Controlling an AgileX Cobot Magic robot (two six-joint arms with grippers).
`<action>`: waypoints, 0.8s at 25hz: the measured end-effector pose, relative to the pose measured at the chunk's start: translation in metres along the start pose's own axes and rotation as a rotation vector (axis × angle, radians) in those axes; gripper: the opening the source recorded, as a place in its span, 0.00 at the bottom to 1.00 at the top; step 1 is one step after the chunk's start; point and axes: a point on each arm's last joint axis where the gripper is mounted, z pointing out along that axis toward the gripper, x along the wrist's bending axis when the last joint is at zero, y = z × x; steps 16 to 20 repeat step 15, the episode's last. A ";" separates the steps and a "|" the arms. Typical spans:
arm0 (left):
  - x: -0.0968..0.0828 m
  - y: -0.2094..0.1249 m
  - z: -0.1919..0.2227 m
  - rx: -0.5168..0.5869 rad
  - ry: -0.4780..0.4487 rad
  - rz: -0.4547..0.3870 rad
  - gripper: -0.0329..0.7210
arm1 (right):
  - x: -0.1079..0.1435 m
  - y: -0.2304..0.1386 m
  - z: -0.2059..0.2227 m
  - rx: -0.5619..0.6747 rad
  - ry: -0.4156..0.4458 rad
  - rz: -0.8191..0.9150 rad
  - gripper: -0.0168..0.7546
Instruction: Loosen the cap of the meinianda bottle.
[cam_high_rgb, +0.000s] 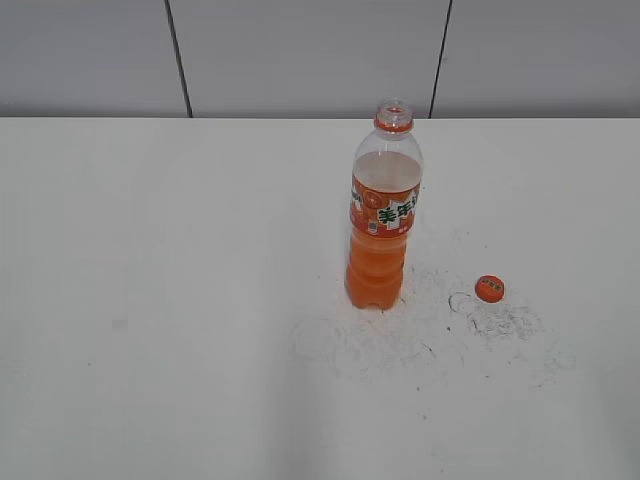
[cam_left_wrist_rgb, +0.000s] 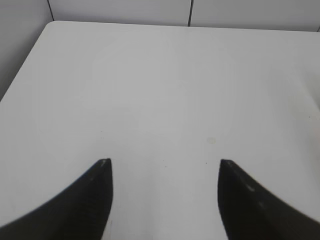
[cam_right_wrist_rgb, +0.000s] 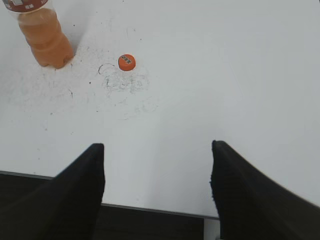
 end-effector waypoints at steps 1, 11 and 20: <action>0.000 0.000 0.000 0.000 -0.001 0.001 0.72 | 0.000 0.000 0.000 -0.002 0.000 0.000 0.66; 0.000 0.000 0.000 0.000 0.001 0.000 0.72 | 0.000 0.000 0.000 -0.002 -0.002 0.000 0.66; 0.000 0.000 0.000 0.000 0.002 -0.001 0.72 | 0.000 0.000 0.000 -0.002 -0.002 0.000 0.66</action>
